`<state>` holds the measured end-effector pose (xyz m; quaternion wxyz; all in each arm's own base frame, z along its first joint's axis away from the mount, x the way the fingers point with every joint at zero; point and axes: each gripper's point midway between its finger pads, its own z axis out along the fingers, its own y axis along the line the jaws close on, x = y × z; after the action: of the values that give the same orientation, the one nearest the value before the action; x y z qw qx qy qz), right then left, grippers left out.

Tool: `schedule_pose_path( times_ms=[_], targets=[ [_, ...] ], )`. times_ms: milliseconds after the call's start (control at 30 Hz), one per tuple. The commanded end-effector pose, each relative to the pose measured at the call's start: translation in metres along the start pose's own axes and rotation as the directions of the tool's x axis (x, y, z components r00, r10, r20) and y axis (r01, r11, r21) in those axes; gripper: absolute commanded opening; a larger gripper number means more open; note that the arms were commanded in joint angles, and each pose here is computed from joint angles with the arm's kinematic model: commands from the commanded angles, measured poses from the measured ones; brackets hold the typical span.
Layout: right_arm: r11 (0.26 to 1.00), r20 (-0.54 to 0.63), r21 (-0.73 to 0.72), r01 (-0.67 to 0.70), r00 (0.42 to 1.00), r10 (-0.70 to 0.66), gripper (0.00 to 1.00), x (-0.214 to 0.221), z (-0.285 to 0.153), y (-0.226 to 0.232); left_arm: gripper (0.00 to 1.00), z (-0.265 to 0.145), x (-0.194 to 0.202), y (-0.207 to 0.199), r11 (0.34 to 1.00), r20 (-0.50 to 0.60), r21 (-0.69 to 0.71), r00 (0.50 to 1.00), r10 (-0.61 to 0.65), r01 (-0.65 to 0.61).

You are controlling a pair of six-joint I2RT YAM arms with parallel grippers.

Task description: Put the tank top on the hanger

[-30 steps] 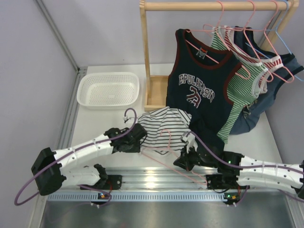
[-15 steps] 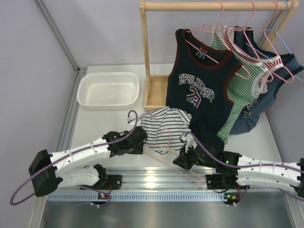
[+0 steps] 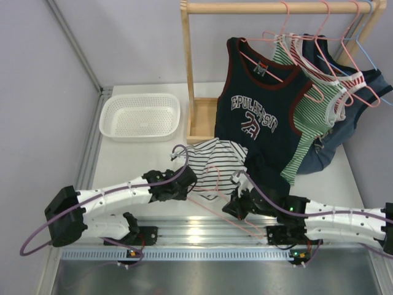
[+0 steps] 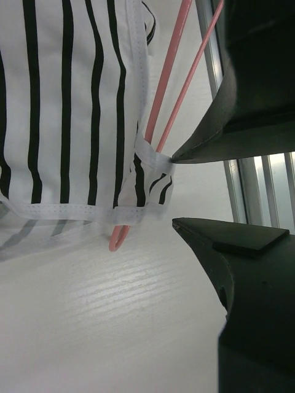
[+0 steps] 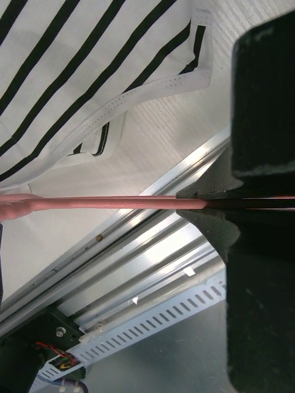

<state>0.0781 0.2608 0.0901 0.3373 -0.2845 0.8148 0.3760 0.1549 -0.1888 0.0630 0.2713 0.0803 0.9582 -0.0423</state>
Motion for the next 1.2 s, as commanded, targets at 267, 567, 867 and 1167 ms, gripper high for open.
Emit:
schedule_pose_path(
  times_ms=[267, 567, 867, 1167],
  targets=[
    [0.996, 0.126, -0.077, 0.037, 0.992, -0.027, 0.0, -0.046, 0.009, 0.031, 0.44, 0.002, -0.016, -0.015, 0.999, 0.074, 0.034, 0.997, -0.003, 0.0],
    [0.995, 0.122, -0.087, 0.046, 0.992, -0.036, 0.0, -0.046, 0.016, 0.034, 0.37, 0.008, -0.019, -0.008, 1.0, 0.117, -0.016, 0.993, -0.017, 0.019],
    [0.994, 0.135, -0.102, 0.043, 0.99, -0.029, 0.0, -0.05, 0.014, 0.038, 0.14, 0.009, -0.019, -0.004, 0.999, 0.161, -0.032, 0.986, -0.033, 0.039],
    [0.992, 0.162, -0.115, 0.059, 0.986, -0.04, 0.0, -0.058, 0.016, 0.042, 0.0, -0.014, -0.031, -0.019, 1.0, 0.184, 0.019, 0.983, -0.013, 0.01]
  ],
)
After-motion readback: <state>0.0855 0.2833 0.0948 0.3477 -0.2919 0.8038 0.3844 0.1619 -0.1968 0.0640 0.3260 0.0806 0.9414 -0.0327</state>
